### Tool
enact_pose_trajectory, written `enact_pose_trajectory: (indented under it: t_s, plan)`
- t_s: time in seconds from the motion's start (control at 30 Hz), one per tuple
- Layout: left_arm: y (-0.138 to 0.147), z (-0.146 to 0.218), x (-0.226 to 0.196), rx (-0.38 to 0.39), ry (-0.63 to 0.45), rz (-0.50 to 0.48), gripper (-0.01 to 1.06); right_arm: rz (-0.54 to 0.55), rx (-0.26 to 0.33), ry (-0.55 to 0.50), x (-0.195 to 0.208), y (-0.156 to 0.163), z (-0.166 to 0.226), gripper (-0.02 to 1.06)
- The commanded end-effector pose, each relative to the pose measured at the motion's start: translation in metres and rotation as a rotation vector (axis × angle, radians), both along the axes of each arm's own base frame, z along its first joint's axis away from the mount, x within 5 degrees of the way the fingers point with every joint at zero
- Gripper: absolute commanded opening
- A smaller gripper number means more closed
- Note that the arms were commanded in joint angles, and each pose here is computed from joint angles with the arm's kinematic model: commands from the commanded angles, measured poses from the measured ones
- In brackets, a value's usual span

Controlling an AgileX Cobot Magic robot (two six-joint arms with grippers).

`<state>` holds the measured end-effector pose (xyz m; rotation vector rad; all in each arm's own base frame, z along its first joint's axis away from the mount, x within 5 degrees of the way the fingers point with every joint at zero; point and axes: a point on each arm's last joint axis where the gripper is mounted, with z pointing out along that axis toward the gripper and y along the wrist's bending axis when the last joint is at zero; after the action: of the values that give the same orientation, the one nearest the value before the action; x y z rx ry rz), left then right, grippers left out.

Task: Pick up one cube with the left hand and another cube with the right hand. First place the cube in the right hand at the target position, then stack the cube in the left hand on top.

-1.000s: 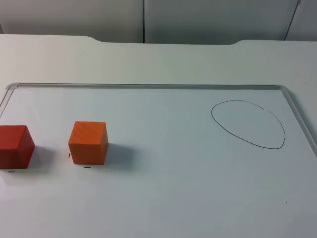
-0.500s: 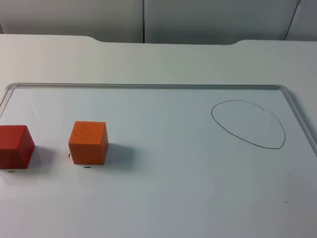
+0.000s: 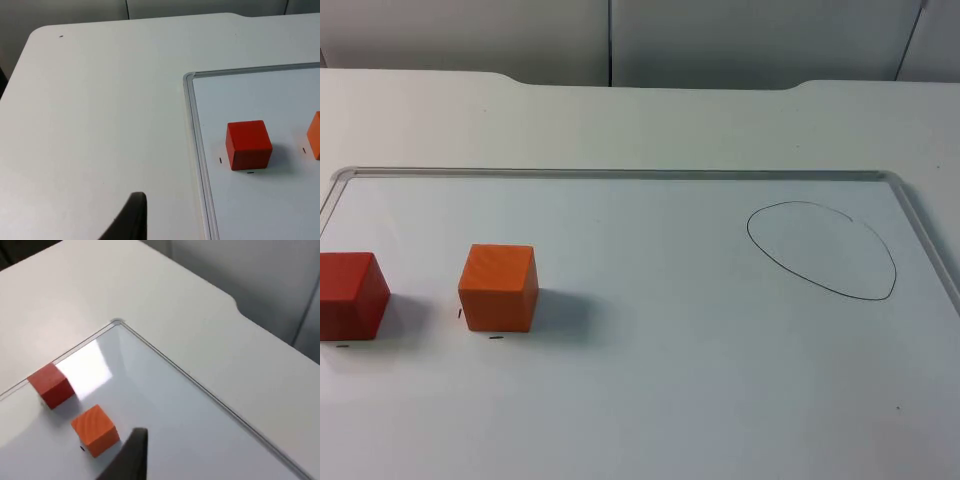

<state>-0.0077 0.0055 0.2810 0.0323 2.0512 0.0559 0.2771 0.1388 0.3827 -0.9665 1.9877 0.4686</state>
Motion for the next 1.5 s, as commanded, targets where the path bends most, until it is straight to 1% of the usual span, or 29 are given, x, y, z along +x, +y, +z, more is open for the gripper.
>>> enact_pose_trajectory:
  t_s: [0.0,0.03,0.07,0.13,0.2,0.23,0.27,0.33,0.37,0.4,0.43,0.5,0.57,0.6,0.73,0.77,0.87,0.97,1.07,1.17,1.27,1.47]
  plan:
    - [0.0,-0.001,0.001,-0.007,-0.005,0.006,1.01,0.094,-0.065,-0.032,0.007,0.032,-0.006,0.99]
    - [0.0,-0.001,0.001,-0.007,-0.005,0.006,1.01,0.146,-0.096,-0.029,0.009,0.05,-0.014,0.99]
    - [0.0,-0.001,0.001,-0.007,-0.005,0.006,1.01,0.146,-0.096,-0.029,0.009,0.05,-0.014,0.99]
    - [0.0,-0.001,0.001,-0.007,-0.005,0.006,1.01,0.239,-0.17,-0.015,0.011,0.083,-0.034,0.99]
    - [0.0,-0.001,0.001,-0.007,-0.005,0.006,1.01,0.315,-0.253,0.0,0.01,0.109,-0.059,0.99]
    - [0.0,-0.001,0.001,-0.007,-0.005,0.006,1.01,0.315,-0.253,0.0,0.01,0.109,-0.059,0.99]
    - [0.0,-0.001,0.001,-0.007,-0.005,0.006,1.01,0.361,-0.31,0.017,0.01,0.126,-0.079,0.99]
    - [0.0,-0.001,0.001,-0.007,-0.005,0.006,1.01,0.402,-0.37,0.044,0.011,0.141,-0.103,0.99]
    - [0.0,-0.001,0.001,-0.007,-0.005,0.006,1.01,0.409,-0.38,0.049,0.011,0.143,-0.107,0.99]
    - [0.0,-0.001,0.001,-0.007,-0.005,0.006,1.01,0.424,-0.405,0.06,0.011,0.149,-0.119,0.99]
    - [0.0,-0.001,0.001,-0.007,-0.005,0.006,1.01,0.424,-0.405,0.06,0.011,0.149,-0.119,0.99]
    - [0.0,-0.001,0.001,-0.007,-0.005,0.006,1.01,0.483,-0.453,0.071,0.011,0.161,-0.144,0.99]
    - [0.0,-0.001,0.001,-0.007,-0.005,0.006,1.01,0.53,-0.481,0.067,0.009,0.169,-0.159,0.99]
    - [0.0,-0.001,0.001,-0.007,-0.005,0.006,1.01,0.53,-0.481,0.067,0.009,0.169,-0.159,0.99]
    - [0.0,-0.001,0.001,-0.007,-0.005,0.006,1.01,0.58,-0.519,0.067,0.008,0.182,-0.187,0.99]
    - [0.0,-0.001,0.001,-0.007,-0.005,0.006,1.01,0.58,-0.519,0.067,0.008,0.182,-0.187,0.99]
    - [0.0,-0.001,0.001,-0.007,-0.005,0.006,1.01,0.6,-0.537,0.08,0.011,0.19,-0.204,0.99]
    - [0.0,-0.001,0.001,-0.007,-0.005,0.006,1.01,0.601,-0.537,0.082,0.018,0.197,-0.211,0.99]
    - [0.0,-0.001,0.001,-0.007,-0.005,0.006,1.01,0.587,-0.523,0.084,0.029,0.209,-0.214,0.99]
    - [0.0,-0.001,0.001,-0.007,-0.005,0.006,1.01,0.599,-0.525,0.093,0.035,0.216,-0.215,0.99]
    - [0.0,-0.001,0.001,-0.007,-0.005,0.006,1.01,0.617,-0.535,0.124,0.042,0.225,-0.226,0.99]
    - [0.0,-0.001,0.001,-0.007,-0.005,0.006,1.01,0.624,-0.548,0.162,0.045,0.229,-0.239,0.99]
